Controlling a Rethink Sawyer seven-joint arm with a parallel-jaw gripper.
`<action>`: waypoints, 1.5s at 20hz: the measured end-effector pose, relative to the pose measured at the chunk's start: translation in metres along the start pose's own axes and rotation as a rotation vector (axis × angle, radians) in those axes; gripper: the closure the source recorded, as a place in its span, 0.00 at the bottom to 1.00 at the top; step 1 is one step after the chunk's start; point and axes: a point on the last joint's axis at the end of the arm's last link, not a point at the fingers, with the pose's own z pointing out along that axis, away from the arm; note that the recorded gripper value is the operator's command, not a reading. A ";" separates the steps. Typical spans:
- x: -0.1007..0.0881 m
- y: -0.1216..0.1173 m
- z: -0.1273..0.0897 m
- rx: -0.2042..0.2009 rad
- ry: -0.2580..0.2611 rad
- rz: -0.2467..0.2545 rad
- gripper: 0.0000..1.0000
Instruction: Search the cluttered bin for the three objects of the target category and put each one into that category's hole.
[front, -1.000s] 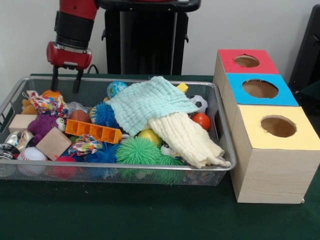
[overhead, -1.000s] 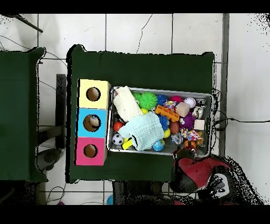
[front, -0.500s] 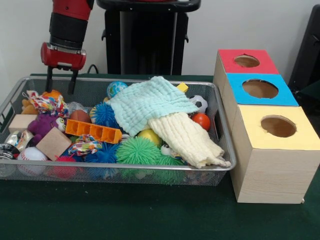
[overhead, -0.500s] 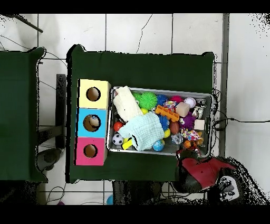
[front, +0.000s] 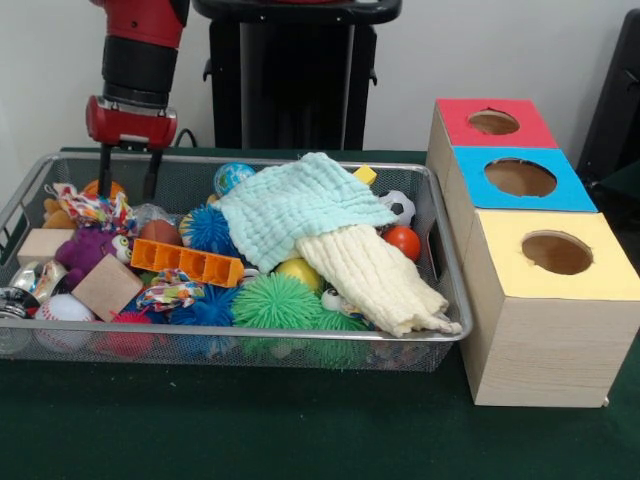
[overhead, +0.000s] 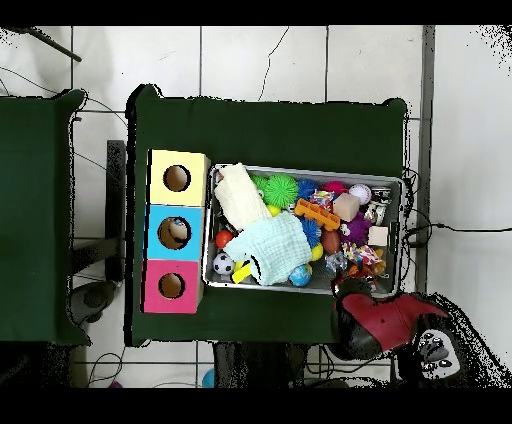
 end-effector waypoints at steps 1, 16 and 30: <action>-0.002 0.001 0.001 -0.002 -0.006 0.001 0.00; -0.022 -0.010 0.019 -0.050 -0.075 0.131 0.00; -0.023 -0.001 0.015 -0.076 -0.060 0.144 0.00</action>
